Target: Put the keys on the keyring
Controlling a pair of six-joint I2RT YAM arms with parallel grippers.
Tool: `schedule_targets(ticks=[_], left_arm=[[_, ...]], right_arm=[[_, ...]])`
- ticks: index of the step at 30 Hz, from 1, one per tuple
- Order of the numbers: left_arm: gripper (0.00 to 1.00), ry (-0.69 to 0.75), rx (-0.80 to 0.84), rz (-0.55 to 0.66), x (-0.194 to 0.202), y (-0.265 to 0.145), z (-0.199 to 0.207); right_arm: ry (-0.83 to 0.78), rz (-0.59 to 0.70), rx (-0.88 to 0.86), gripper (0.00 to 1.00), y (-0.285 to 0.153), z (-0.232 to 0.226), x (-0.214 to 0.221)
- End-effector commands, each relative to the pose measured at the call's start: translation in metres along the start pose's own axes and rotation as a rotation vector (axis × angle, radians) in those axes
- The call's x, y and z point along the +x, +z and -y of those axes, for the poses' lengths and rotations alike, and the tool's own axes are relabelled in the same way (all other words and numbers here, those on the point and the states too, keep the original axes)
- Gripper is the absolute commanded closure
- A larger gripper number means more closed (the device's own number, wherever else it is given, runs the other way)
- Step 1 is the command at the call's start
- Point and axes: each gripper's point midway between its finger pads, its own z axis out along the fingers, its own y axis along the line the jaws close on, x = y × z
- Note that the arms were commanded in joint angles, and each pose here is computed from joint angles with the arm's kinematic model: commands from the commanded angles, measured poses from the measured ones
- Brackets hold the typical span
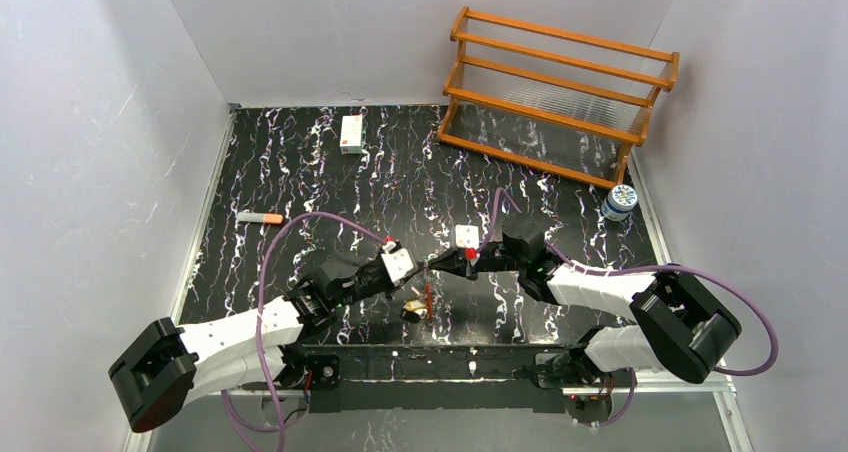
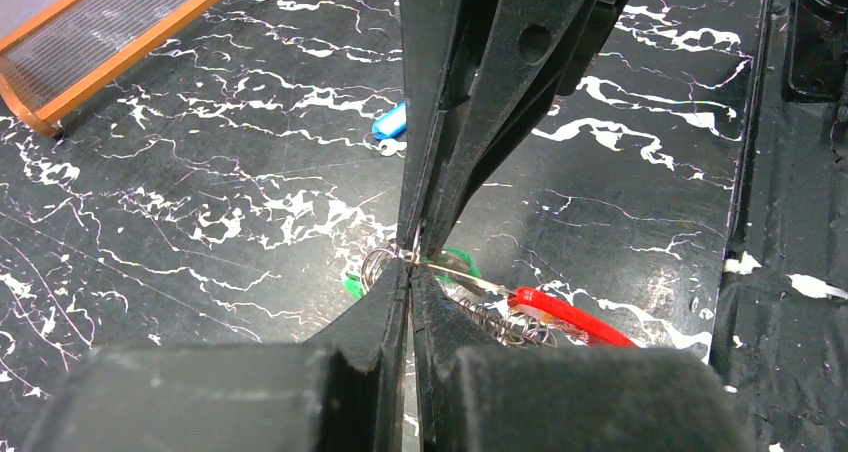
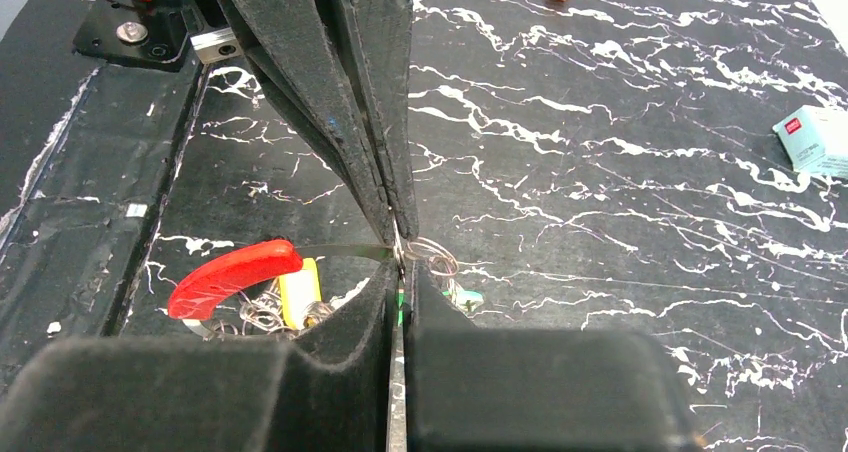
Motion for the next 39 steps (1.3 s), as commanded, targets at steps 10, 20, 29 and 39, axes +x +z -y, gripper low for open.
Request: schedule_targets(ticks=[10,20,29,39], left_arm=[[0.73,0.085,-0.031,0.017,-0.016,-0.003,-0.011],[0.72,0.135,-0.05,-0.004,-0.012,-0.009,-0.015],[0.74,0.114,0.021,0.018,-0.016,0.005,-0.005],[0.79,0.111,0.136,0.078,-0.025,0.019,0.013]], right_arm=[[-0.003,-0.05,-0.011,0.99,0.0,0.01,-0.018],[0.136,-0.285,0.002,0.99,-0.012,0.013,0.002],[0.18,-0.437,-0.006,0.99,-0.024,0.006,0.013],[0.171,-0.415,-0.059,0.99,-0.022,-0.002,0.003]])
